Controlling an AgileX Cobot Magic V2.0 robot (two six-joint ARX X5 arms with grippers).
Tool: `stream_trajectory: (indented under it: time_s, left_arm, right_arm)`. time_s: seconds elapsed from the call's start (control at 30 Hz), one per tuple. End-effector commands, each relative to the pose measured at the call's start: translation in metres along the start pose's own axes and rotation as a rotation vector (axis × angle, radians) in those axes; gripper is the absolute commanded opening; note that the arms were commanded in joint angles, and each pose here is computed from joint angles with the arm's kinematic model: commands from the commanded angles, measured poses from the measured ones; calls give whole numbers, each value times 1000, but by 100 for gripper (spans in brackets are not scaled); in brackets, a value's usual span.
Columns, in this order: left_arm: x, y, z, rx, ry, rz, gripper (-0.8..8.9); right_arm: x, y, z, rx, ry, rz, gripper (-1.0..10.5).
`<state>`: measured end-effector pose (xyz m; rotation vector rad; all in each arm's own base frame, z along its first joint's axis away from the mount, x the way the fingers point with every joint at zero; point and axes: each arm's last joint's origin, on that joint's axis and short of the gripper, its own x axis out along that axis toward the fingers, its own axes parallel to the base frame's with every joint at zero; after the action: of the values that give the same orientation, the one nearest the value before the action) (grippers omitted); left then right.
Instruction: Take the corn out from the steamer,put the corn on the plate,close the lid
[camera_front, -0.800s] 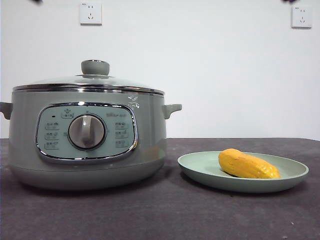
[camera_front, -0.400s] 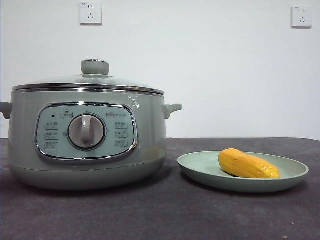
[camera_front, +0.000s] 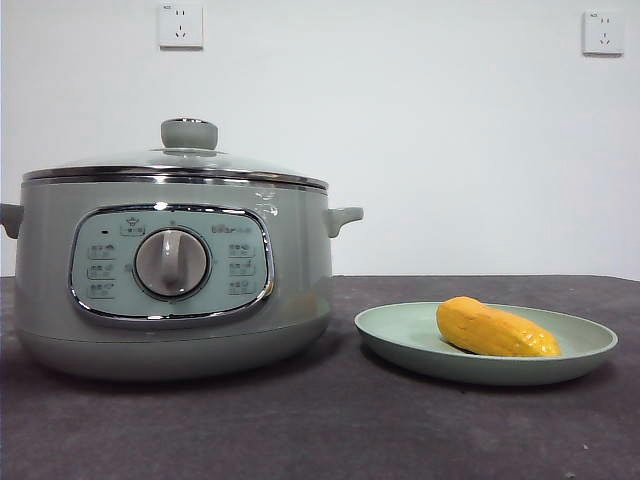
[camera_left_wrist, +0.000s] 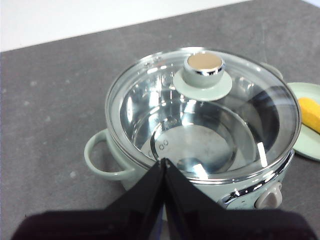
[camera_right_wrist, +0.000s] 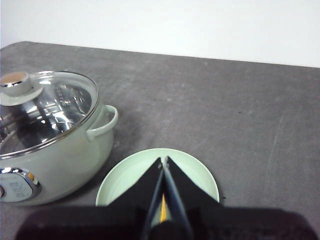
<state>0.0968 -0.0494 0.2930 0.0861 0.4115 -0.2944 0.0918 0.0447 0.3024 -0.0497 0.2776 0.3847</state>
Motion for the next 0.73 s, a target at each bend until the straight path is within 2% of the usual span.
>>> stream_trajectory:
  time_s: [0.03, 0.23, 0.33, 0.47, 0.6, 0.67, 0.73]
  left_arm:
    - [2, -1, -1, -3, 10, -8, -3]
    - [0, 0, -2, 24, 9, 3, -3]
    - [-15, 6, -3, 30, -59, 37, -3]
    - [-30, 14, -7, -20, -203, 90, -3]
    - [-19, 22, -31, -45, -336, 193, -3]
    - [-5, 26, -50, -56, -355, 239, -3]
    - [7, 28, -69, -58, -345, 229, -3]
  right_arm:
    - [1, 0, -3, 1, 9, 2, 1]
    - [1, 0, -4, 0, 27, 1, 1]
    - [1, 0, -4, 0, 28, 2, 1]
    - [1, 0, -4, 0, 27, 1, 1]
    - [1, 0, -4, 0, 27, 2, 1]
    - [1, 0, -4, 0, 28, 2, 1]
    - [1, 0, -4, 0, 29, 1, 1]
